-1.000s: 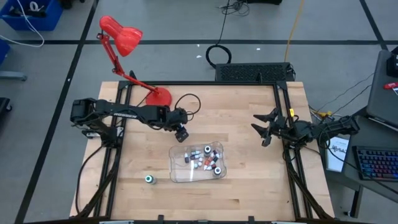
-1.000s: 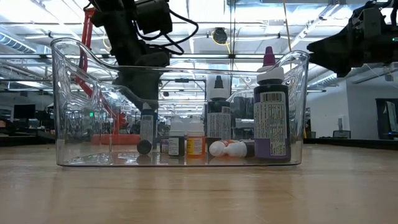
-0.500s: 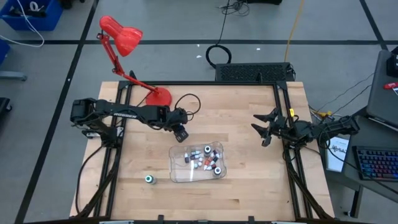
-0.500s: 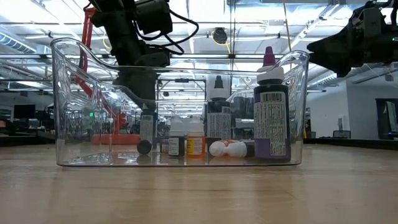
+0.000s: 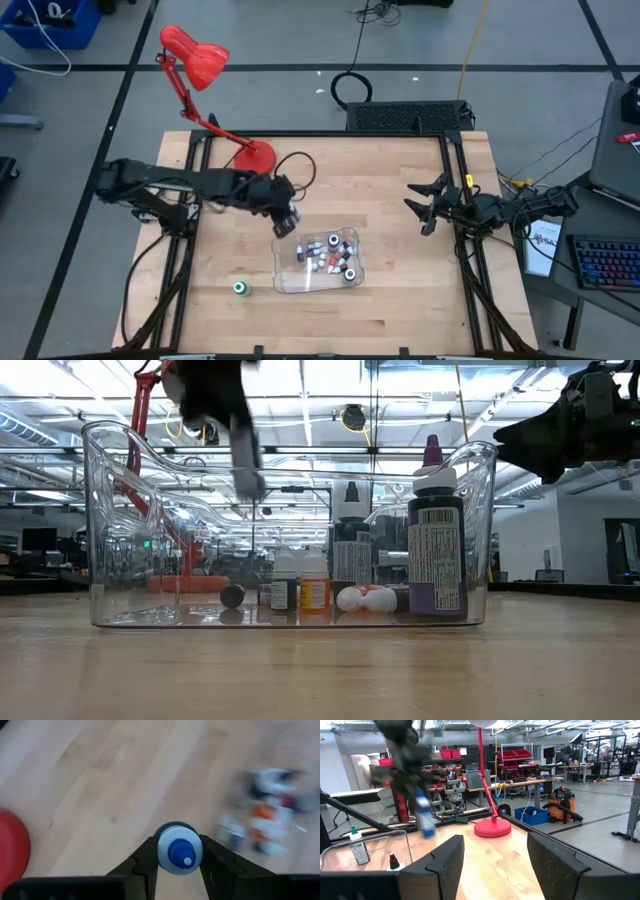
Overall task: Pick & Place food coloring
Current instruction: Put the large blue food coloring into the bin, then put the large green food coloring into the bin
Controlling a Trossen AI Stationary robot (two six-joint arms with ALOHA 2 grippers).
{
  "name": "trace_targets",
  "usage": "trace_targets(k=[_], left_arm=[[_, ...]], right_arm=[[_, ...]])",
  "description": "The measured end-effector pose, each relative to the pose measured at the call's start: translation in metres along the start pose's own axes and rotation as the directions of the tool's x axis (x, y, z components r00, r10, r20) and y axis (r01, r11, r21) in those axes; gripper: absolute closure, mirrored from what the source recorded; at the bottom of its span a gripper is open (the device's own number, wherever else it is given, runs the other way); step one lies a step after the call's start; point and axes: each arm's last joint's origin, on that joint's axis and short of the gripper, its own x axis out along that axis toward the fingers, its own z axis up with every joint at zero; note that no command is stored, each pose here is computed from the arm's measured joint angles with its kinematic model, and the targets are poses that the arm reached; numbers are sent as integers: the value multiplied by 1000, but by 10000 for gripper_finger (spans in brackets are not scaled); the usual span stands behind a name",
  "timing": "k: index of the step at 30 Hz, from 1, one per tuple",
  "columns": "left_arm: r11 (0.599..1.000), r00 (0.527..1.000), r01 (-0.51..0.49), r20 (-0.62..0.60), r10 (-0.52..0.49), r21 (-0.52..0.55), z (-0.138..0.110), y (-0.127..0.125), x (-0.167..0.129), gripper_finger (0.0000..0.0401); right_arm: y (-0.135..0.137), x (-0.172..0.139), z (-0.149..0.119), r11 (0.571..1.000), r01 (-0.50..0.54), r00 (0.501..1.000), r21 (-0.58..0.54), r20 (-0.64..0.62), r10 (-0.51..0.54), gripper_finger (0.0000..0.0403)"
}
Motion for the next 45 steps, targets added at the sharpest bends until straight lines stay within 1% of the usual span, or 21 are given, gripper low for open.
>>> trace_targets(k=[3,5,7,9,11,15,17,20,25,29,35,36,37,41,43,45], left_arm=[[997,997,58,55,-60,46,3,-27,-40,284],[993,992,89,82,-96,82,1,-48,-63,284],[987,989,106,95,-117,118,-8,-67,-78,284],[983,986,115,103,-130,143,-17,-88,-79,284],[983,991,99,75,-111,154,-31,-103,-73,284],[991,999,32,14,-34,131,-48,-124,-45,284],[993,999,-22,-35,26,119,-57,-128,-26,284],[993,992,-63,-99,73,98,-64,-131,2,284],[993,976,-75,-200,91,88,-69,-135,36,284],[995,970,-69,-230,82,66,-68,-135,45,284],[997,973,-57,-221,67,49,-65,-135,44,284],[998,973,-48,-223,57,45,-65,-135,42,278],[999,973,-33,-228,41,38,-64,-135,40,261],[1000,982,1,-190,0,5,-58,-131,21,161],[1000,986,22,-163,-24,-13,-54,-128,8,121],[999,989,44,-137,-47,-29,-51,-125,-4,90]], right_arm=[[0,0,0,1000,-1,1000,0,0,1,197],[0,0,0,1000,-1,1000,-1,-1,1,197],[0,0,0,1000,-1,1000,0,0,1,195],[0,0,0,1000,-1,1000,-1,-1,1,195],[0,0,0,1000,-1,1000,-1,-1,1,196],[0,0,0,1000,-1,1000,-1,-1,1,197],[0,0,0,1000,0,1000,-1,-1,0,196],[0,0,0,1000,-1,1000,-1,-1,1,195],[0,0,0,1000,-1,1000,-1,-1,1,197],[0,0,0,1000,0,1000,-1,-1,0,195],[0,0,0,1000,0,1000,-1,-1,0,197],[0,0,0,1000,0,1000,-1,-1,0,197],[0,0,0,1000,-1,1000,-1,-1,1,196],[0,0,0,1000,-1,1000,-1,-1,1,195],[0,0,0,1000,-1,1000,0,0,1,196],[0,0,0,1000,-1,1000,-1,-1,1,197]])
